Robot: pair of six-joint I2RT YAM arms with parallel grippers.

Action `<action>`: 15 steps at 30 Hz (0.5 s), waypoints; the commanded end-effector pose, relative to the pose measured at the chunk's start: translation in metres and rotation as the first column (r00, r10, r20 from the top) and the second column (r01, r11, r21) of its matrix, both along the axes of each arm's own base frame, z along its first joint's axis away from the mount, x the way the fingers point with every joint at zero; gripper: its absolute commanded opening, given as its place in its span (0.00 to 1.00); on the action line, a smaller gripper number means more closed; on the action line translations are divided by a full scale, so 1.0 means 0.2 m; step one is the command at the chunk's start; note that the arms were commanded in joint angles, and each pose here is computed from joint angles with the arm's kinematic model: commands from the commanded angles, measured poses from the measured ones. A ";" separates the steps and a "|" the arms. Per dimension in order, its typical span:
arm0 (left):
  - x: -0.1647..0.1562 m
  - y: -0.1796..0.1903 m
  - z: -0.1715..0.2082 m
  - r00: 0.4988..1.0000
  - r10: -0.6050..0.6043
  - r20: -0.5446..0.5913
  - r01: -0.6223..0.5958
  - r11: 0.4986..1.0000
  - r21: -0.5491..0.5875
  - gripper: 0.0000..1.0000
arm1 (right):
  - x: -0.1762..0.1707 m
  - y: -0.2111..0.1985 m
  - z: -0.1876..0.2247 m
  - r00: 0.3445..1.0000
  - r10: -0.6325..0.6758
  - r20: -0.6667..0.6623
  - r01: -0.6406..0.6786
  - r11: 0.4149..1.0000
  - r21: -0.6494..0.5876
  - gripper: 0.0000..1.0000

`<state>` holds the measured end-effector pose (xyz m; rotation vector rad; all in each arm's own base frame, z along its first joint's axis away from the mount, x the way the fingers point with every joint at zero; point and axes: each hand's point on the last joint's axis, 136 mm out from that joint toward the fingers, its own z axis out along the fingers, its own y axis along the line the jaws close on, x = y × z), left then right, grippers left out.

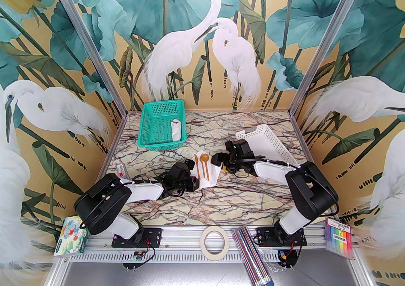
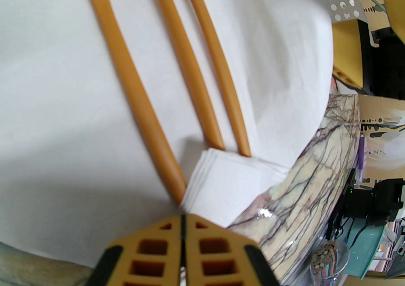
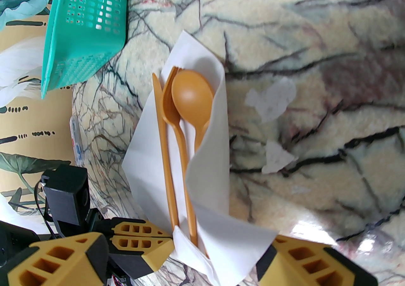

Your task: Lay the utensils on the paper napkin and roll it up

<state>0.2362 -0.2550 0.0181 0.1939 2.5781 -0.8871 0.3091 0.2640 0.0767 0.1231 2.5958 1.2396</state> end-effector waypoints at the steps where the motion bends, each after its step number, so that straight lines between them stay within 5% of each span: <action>1: -0.07 0.09 -0.13 0.997 0.011 -0.074 -0.003 0.995 0.101 0.10 | 0.04 0.01 0.09 0.999 0.006 0.051 -0.008 0.999 0.042 0.83; 15: -0.07 0.10 -0.13 0.997 0.011 -0.073 -0.003 0.994 0.108 0.10 | 0.00 -0.03 0.07 0.999 0.017 0.042 -0.017 1.000 0.001 0.70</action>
